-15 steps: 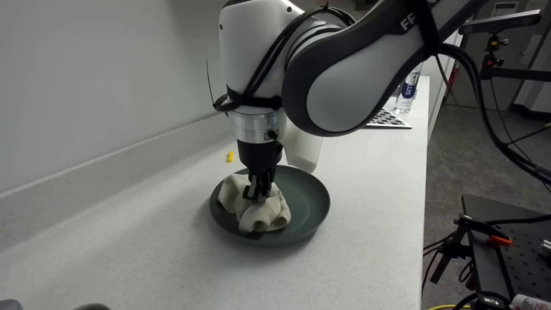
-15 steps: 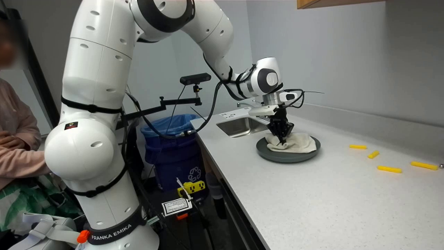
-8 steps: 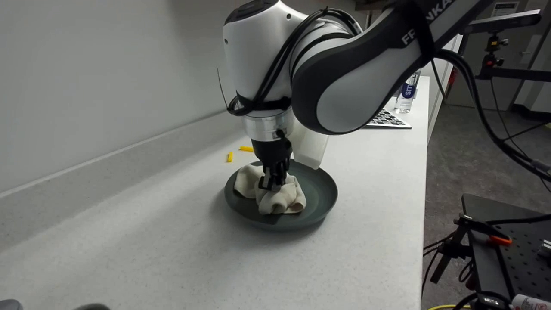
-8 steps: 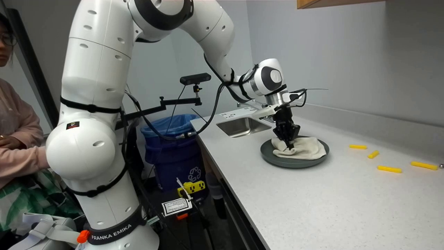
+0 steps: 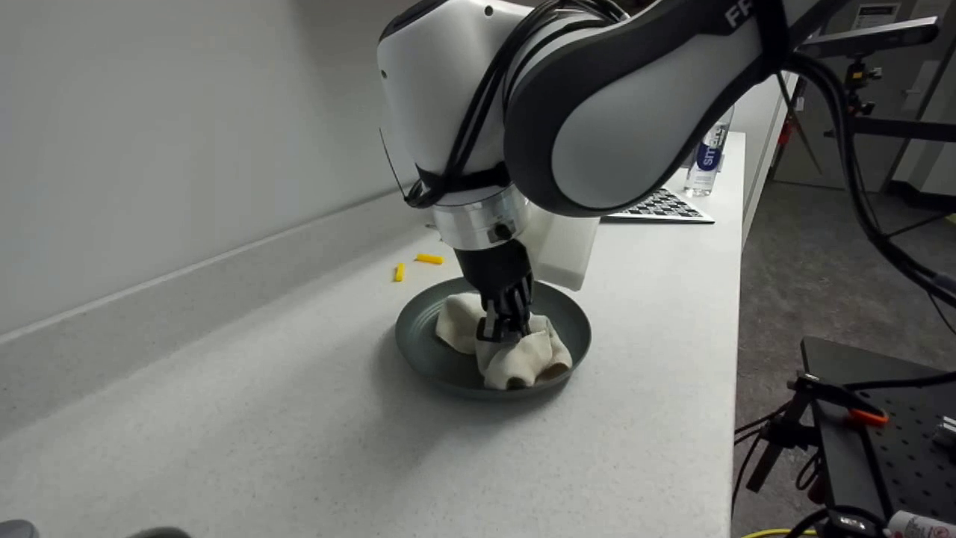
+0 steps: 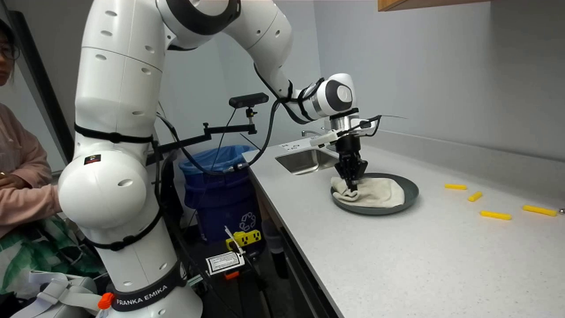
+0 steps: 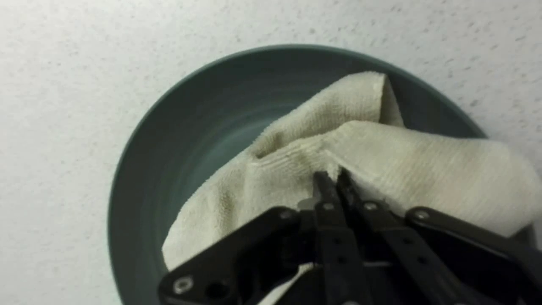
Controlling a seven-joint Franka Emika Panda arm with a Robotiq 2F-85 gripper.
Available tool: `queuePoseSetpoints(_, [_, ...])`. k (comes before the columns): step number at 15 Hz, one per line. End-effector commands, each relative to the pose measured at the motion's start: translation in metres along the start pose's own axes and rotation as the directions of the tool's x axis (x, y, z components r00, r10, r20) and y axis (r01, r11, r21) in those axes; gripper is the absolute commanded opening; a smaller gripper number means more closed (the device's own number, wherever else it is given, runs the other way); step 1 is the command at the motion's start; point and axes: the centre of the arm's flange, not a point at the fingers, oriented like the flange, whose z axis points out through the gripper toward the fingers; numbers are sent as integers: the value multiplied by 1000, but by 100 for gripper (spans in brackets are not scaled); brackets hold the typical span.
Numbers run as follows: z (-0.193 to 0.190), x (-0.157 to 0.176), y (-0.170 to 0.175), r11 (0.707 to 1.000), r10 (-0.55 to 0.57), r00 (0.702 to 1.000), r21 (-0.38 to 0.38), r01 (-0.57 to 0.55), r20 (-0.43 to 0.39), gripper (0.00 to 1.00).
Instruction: Wipe the plate with the towel, put the towel on the counter then move the plate backwards
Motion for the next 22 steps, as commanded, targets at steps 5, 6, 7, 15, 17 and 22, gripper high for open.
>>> queuePoseSetpoints(5, [-12,0,-34,962,-141,989,229,147,-42,1])
queuePoseSetpoints(6, [-15,3,-36,962,-141,988,227,153,-69,1])
queuePoseSetpoints(7, [-19,7,-37,965,-134,986,214,153,-102,1])
queuePoseSetpoints(15, [-34,29,-15,991,-92,951,63,115,-294,1])
queuePoseSetpoints(17, [-23,27,-3,995,-98,961,-2,101,-260,1])
queuePoseSetpoints(22, [3,9,31,985,-70,985,-169,42,-159,1])
